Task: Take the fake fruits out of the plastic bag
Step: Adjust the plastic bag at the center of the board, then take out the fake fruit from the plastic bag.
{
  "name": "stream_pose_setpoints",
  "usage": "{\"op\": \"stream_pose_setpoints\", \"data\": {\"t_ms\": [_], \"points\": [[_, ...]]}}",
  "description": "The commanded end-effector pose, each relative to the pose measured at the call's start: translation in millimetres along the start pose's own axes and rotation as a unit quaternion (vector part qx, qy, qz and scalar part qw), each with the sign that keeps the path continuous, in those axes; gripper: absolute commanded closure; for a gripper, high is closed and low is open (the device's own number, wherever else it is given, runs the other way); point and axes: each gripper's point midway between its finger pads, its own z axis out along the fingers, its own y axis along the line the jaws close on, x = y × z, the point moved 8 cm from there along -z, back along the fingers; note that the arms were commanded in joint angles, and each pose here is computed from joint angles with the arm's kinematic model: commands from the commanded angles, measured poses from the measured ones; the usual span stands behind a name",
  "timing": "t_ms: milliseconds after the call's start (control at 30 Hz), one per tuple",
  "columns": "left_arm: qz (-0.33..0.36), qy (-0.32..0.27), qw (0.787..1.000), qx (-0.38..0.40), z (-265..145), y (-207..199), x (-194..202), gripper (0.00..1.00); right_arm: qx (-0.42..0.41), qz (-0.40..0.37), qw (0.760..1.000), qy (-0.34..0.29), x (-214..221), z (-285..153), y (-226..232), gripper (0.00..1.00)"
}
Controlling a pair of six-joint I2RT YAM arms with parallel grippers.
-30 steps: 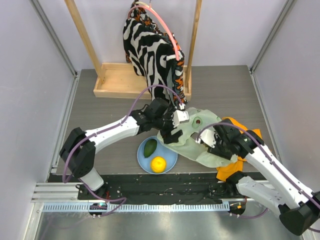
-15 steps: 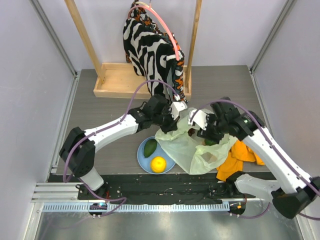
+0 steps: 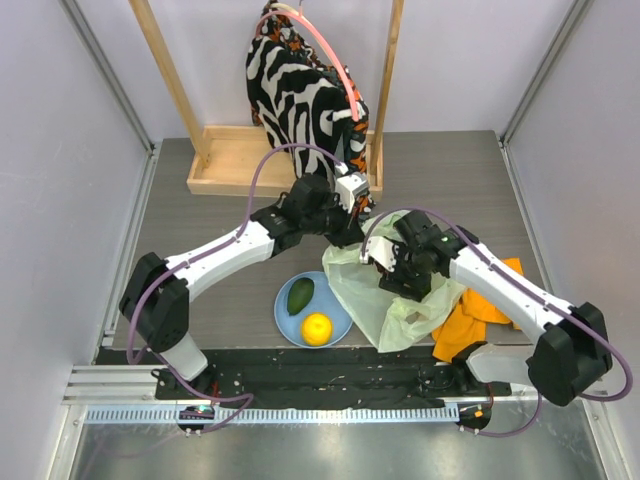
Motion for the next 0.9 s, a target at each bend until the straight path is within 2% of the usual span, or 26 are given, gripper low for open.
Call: {"op": "stream_pose_setpoints", "data": {"t_ms": [0, 167, 300, 633, 667, 800, 867], "points": [[-0.002, -0.022, 1.000, 0.016, 2, -4, -7, 1.00, 0.069, 0.026, 0.997, 0.030, 7, 18, -16, 0.25], [-0.002, -0.019, 1.000, 0.016, 3, -3, -7, 1.00, 0.094, 0.038, 0.991, 0.082, 21, 36, -28, 0.22], [-0.001, -0.018, 1.000, 0.020, 3, -4, -8, 1.00, 0.113, 0.037, 0.988, 0.101, 28, 44, -42, 0.21], [-0.001, -0.013, 1.000, 0.022, 5, -4, -5, 1.00, 0.103, 0.052, 0.981, 0.155, 54, 64, -43, 0.21], [-0.001, -0.013, 1.000, 0.021, 5, -4, -5, 1.00, 0.106, 0.058, 0.981, 0.149, 53, 65, -43, 0.31], [0.005, -0.013, 1.000, 0.017, 4, -3, -6, 1.00, 0.135, 0.069, 0.984, 0.098, 32, 46, -56, 0.60], [0.008, -0.015, 1.000, 0.010, 3, -2, -6, 1.00, 0.160, 0.067, 0.983, 0.052, 14, 15, -65, 0.65]]}}
